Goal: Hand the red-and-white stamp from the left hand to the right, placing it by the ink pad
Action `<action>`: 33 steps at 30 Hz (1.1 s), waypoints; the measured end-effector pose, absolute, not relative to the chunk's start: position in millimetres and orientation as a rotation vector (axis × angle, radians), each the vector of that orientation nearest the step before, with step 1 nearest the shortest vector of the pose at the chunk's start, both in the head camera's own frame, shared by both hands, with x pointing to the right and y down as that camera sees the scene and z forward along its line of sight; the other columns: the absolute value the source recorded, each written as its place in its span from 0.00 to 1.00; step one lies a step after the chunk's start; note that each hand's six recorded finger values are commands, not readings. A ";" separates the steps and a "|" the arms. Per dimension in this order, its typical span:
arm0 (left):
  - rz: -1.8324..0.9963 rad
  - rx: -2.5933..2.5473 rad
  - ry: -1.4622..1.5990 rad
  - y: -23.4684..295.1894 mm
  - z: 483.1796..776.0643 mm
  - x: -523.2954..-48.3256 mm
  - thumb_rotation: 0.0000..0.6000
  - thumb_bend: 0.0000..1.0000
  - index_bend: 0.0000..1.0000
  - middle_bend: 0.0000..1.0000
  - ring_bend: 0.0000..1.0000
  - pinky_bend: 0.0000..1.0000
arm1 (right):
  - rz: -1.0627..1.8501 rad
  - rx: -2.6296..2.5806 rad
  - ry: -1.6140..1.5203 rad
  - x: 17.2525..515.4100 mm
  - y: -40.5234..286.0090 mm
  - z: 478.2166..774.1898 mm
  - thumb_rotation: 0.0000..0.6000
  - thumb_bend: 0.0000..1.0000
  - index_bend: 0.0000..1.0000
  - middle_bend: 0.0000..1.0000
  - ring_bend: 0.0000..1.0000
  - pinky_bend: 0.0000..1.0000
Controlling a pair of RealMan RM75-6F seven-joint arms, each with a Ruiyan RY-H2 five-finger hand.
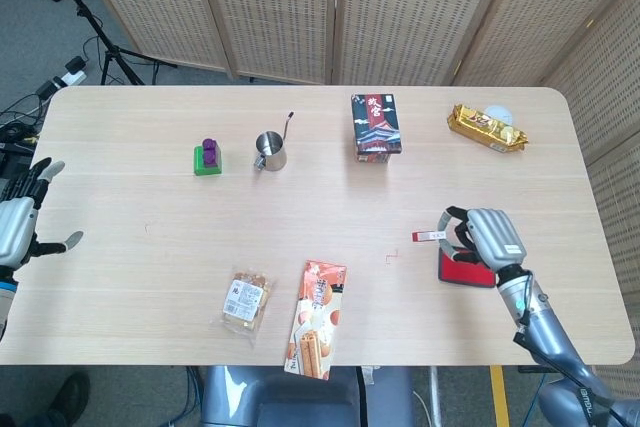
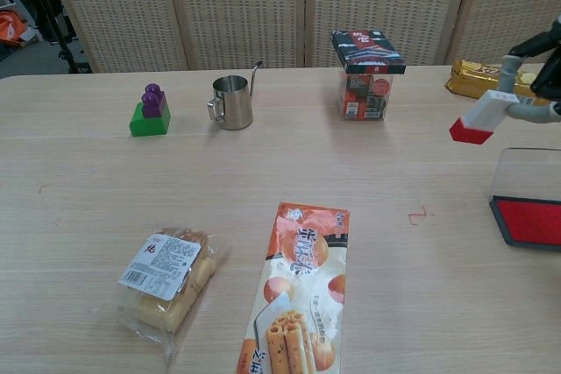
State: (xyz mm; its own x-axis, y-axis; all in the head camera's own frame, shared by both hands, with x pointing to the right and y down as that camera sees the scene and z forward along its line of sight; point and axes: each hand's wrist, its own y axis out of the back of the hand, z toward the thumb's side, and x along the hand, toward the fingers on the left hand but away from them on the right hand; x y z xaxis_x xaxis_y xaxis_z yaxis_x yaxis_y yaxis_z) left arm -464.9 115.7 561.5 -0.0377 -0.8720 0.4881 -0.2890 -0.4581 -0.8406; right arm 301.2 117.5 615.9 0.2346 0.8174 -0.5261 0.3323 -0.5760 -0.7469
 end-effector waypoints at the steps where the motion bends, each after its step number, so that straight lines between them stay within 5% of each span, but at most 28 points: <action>1: -1.522 -1.742 1.223 115.6 561.5 -465.1 1.00 0.21 0.00 0.00 0.00 0.00 | 1.319 -2.023 -1.036 295.9 116.6 618.1 1.00 0.76 0.59 0.94 0.96 1.00; 17: -1.534 -1.753 1.219 115.8 563.1 -467.1 1.00 0.21 0.00 0.00 0.00 0.00 | 1.458 -2.018 -0.865 230.9 135.2 693.9 1.00 0.78 0.59 0.94 0.96 1.00; 33: -1.537 -1.762 1.199 117.2 565.5 -463.9 1.00 0.21 0.00 0.00 0.00 0.00 | 1.502 -1.990 -0.816 243.3 143.4 707.2 1.00 0.78 0.59 0.94 0.96 1.00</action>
